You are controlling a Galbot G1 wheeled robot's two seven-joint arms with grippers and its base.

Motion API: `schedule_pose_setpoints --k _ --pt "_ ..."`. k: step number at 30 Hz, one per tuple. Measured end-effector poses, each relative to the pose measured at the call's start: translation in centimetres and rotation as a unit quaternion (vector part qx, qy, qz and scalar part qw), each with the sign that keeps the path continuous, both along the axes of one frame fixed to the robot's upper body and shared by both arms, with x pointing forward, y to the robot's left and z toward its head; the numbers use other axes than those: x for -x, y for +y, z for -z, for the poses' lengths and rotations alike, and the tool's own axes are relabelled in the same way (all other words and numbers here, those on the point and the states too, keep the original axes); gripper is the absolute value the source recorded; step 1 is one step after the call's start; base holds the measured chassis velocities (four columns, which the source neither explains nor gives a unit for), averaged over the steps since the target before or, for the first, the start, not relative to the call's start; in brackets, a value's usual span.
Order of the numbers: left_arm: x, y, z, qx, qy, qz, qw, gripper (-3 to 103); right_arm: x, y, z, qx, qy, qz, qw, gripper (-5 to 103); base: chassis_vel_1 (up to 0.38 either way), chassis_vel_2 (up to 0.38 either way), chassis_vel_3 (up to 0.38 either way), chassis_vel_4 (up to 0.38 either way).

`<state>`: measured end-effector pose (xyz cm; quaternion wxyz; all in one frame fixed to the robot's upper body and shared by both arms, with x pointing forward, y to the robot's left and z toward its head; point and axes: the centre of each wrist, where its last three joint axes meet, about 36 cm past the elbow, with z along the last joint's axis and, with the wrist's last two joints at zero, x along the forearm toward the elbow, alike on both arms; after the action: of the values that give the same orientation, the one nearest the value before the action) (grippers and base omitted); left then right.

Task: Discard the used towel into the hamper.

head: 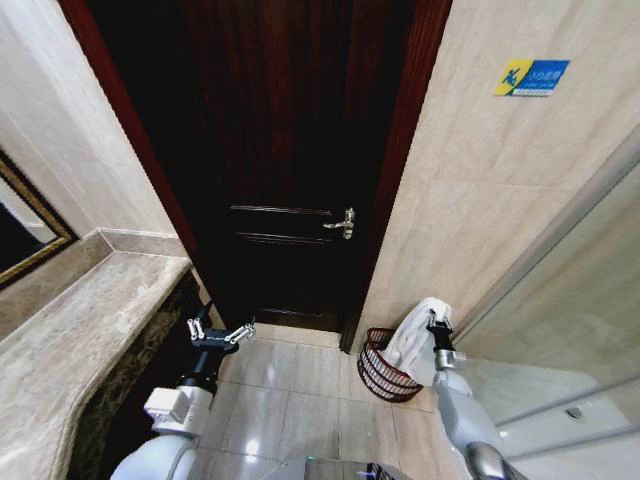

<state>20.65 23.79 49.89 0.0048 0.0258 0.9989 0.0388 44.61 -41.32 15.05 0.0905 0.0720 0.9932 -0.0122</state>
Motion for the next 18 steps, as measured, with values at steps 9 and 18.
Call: schedule_pose_setpoints --k 9,18 --pt "0.0 0.0 0.0 0.0 0.0 0.0 1.0 93 1.6 1.3 1.8 0.006 0.033 -0.003 0.999 11 0.0 0.0 0.0 0.0" --pt "0.0 0.0 0.0 0.0 0.0 0.0 1.0 93 3.5 2.2 3.0 -0.002 0.044 0.023 0.999 11 -0.006 0.004 0.008 -0.007"
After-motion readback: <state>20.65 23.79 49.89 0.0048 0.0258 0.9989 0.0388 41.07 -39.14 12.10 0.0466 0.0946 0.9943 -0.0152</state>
